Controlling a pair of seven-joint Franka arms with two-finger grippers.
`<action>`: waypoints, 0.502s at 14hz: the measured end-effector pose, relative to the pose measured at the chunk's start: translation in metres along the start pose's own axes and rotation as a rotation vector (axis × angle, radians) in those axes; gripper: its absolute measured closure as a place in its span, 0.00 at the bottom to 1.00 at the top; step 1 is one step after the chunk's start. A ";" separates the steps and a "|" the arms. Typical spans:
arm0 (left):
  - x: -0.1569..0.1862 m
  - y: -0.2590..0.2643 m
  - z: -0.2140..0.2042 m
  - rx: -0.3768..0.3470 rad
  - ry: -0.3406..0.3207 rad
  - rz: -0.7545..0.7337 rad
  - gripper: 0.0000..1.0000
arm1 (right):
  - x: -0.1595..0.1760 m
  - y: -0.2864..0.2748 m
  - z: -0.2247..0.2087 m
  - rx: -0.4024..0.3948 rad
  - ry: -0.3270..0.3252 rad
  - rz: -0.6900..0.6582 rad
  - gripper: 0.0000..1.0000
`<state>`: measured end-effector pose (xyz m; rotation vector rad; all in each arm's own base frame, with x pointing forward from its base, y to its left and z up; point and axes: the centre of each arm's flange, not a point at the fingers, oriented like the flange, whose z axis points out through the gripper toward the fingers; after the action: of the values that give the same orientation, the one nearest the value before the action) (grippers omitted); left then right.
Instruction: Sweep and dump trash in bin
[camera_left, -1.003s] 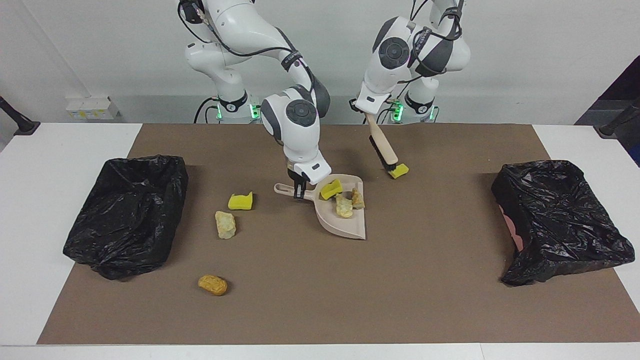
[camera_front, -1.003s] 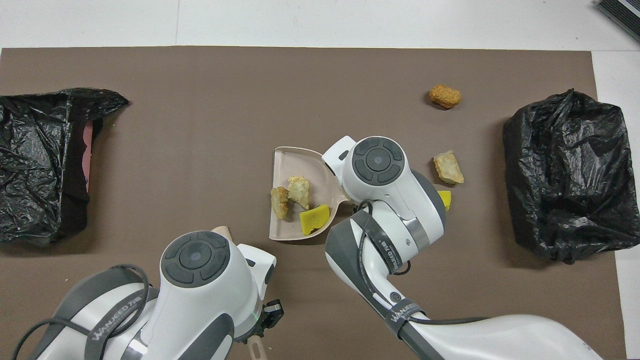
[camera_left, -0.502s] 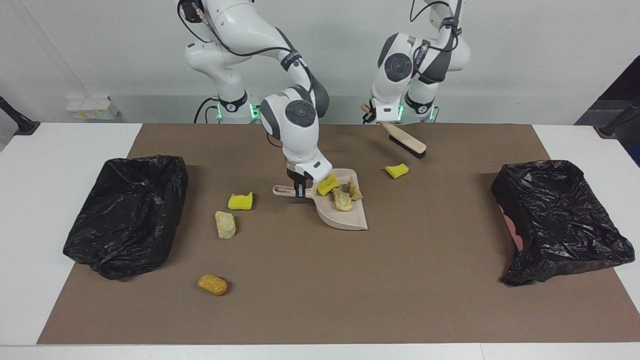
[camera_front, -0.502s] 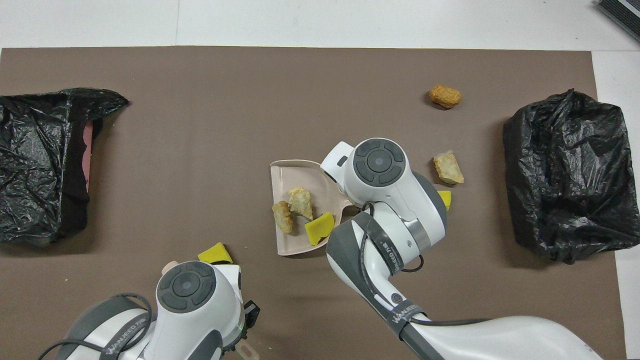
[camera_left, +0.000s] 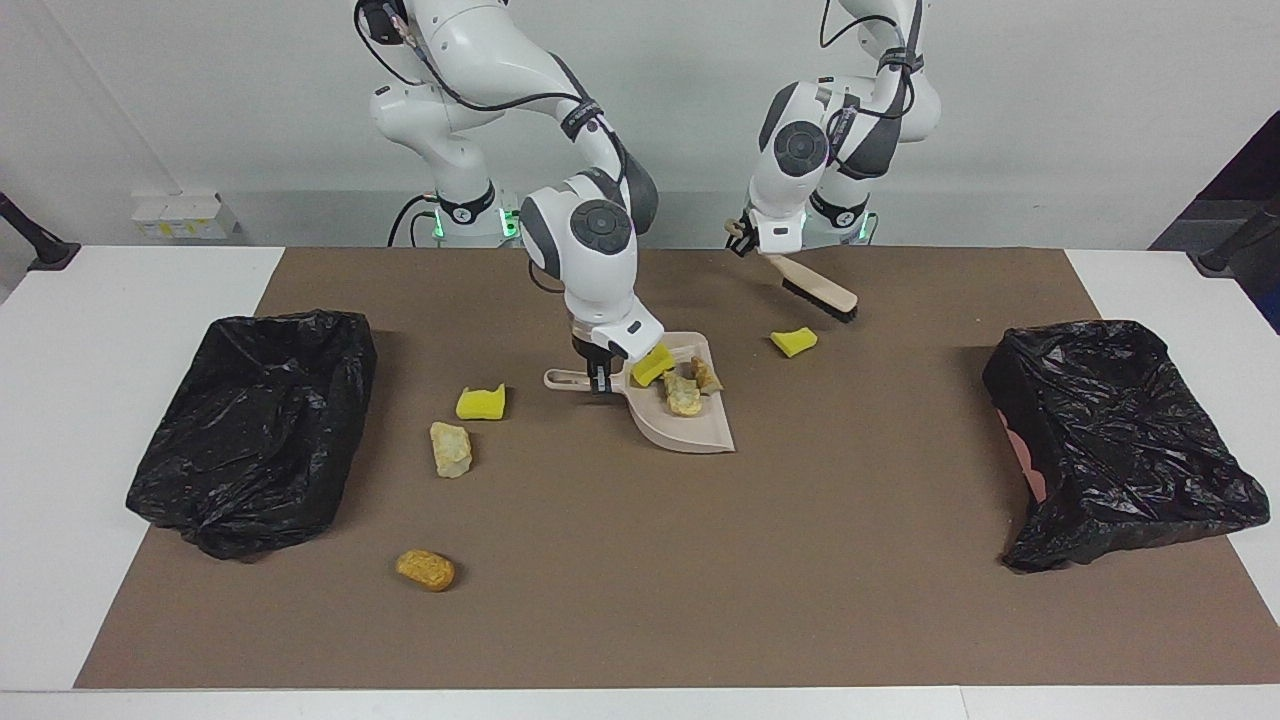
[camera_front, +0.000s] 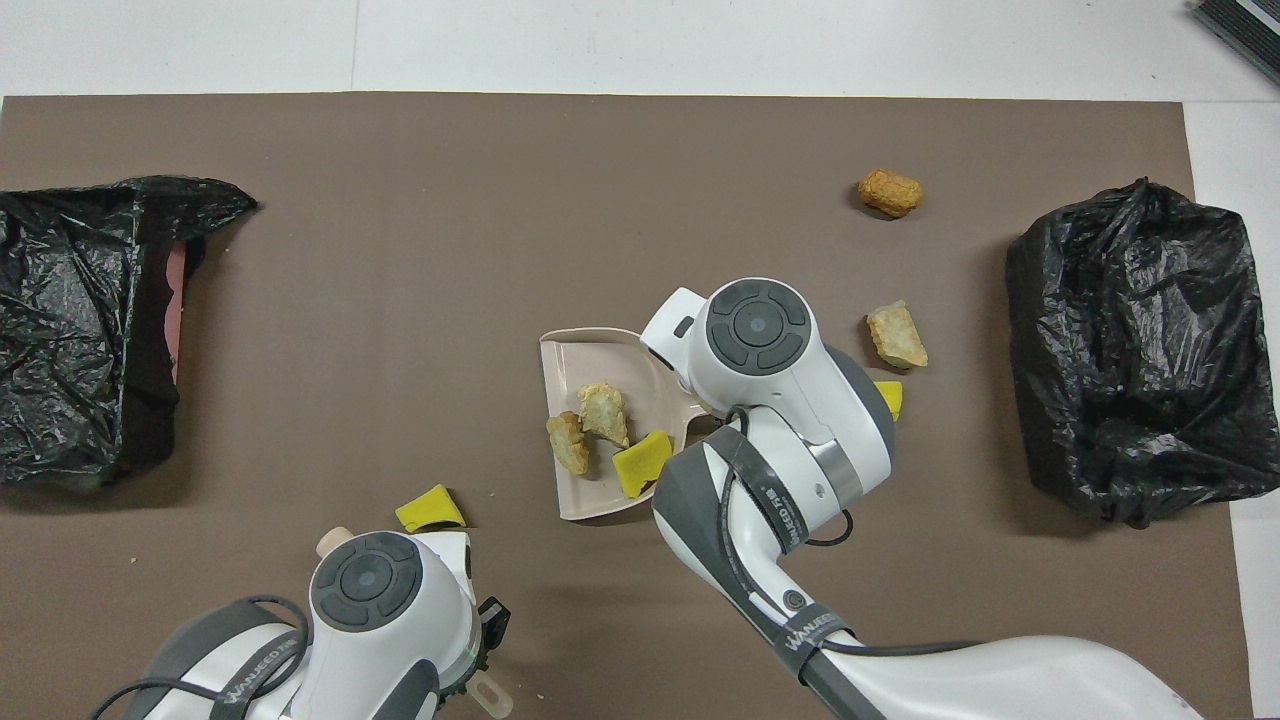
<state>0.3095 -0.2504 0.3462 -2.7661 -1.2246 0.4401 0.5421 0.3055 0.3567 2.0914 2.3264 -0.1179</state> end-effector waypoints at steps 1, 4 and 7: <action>0.005 0.005 -0.001 -0.031 0.005 -0.007 0.73 | 0.000 0.000 0.000 0.000 0.000 -0.001 0.68; 0.012 0.027 -0.001 -0.096 0.003 0.001 0.73 | 0.001 -0.001 0.000 -0.001 0.000 -0.002 0.68; 0.016 0.059 0.000 -0.146 -0.010 0.050 0.73 | 0.001 -0.001 -0.001 -0.001 0.002 0.005 0.68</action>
<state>0.3619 -0.2787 0.3311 -2.9250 -1.2399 0.3841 0.5412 0.3069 0.3577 2.0973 2.3217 -0.1149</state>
